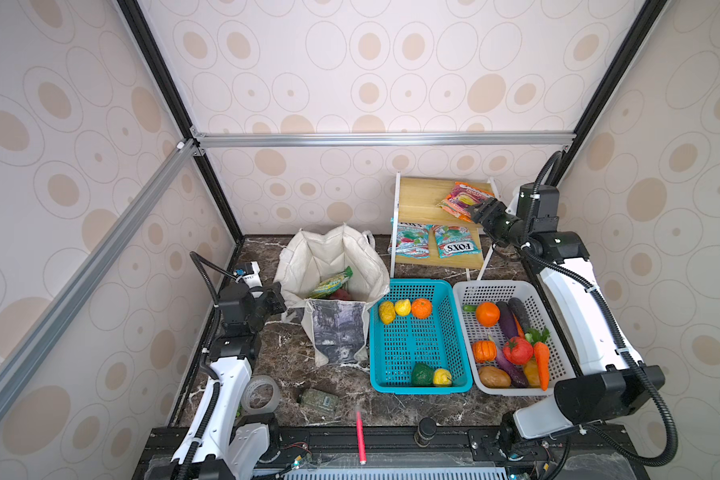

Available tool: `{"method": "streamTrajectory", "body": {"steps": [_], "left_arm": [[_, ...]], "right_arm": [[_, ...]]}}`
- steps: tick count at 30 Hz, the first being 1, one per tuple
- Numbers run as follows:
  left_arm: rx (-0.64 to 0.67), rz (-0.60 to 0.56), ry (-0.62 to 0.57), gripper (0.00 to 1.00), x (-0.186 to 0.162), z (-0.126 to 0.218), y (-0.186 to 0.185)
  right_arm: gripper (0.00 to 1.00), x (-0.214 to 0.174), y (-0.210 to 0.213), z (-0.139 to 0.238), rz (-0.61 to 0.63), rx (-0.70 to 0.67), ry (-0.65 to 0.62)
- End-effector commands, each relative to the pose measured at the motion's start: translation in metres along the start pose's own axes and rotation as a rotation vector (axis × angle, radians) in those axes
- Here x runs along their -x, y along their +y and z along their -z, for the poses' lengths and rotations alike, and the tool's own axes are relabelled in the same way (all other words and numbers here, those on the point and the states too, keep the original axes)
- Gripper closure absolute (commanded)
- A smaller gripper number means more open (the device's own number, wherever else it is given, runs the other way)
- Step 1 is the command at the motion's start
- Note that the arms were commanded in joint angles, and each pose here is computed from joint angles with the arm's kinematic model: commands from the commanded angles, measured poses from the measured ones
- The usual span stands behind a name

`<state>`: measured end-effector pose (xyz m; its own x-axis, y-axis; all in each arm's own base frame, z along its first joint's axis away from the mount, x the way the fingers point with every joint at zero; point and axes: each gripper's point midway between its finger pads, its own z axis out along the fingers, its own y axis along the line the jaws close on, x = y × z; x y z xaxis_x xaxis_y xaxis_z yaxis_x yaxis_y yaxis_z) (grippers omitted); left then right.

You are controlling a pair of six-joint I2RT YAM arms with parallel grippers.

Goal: Place the food into the grocery bag and tie it
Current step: 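Close the right gripper on the corner of the orange candy bag, then lift the orange candy bag off the shelf with the right gripper toward the tote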

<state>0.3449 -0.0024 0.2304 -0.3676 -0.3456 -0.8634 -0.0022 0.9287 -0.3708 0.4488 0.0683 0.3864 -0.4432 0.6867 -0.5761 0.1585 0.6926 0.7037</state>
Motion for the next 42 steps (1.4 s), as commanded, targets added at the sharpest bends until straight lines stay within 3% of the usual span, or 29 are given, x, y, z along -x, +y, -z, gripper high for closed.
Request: {"method": "streamTrajectory", "body": {"steps": [1,6,12,14,19,27,32,34,37,38,42], "left_arm": [[-0.03,-0.016,-0.056,1.0,0.021,0.007,-0.01],[-0.029,-0.016,-0.055,1.0,0.02,0.007,-0.01],[-0.028,-0.016,-0.057,1.0,0.021,0.007,-0.009],[-0.027,-0.015,-0.054,1.0,0.02,0.007,-0.009],[-0.026,-0.015,-0.056,1.0,0.02,0.007,-0.009],[-0.021,-0.014,-0.05,1.0,0.019,0.006,-0.007],[-0.014,-0.016,-0.049,1.0,0.018,0.006,-0.006],[-0.012,-0.016,-0.049,1.0,0.018,0.005,-0.006],[-0.014,-0.015,-0.05,1.0,0.019,0.005,-0.006],[-0.013,-0.014,-0.049,1.0,0.018,0.005,-0.006],[-0.014,-0.014,-0.049,1.0,0.019,0.005,-0.006]], "right_arm": [[0.39,-0.002,-0.005,-0.01,-0.06,0.018,0.024],[0.62,-0.004,-0.003,-0.013,-0.051,0.031,0.036],[0.97,-0.006,0.007,-0.015,-0.021,0.078,0.064],[1.0,-0.01,0.011,-0.016,-0.012,0.098,0.091],[1.0,-0.024,0.018,-0.023,0.038,0.128,0.176],[1.0,-0.053,0.044,-0.025,0.258,0.147,0.296],[0.99,-0.048,0.035,-0.024,0.285,0.092,0.267],[0.89,-0.045,0.03,-0.024,0.282,0.064,0.253],[0.53,-0.043,0.026,-0.024,0.277,0.052,0.237],[0.49,-0.045,0.028,-0.023,0.276,0.067,0.239],[0.51,-0.045,0.039,-0.021,0.255,0.128,0.237]]}}
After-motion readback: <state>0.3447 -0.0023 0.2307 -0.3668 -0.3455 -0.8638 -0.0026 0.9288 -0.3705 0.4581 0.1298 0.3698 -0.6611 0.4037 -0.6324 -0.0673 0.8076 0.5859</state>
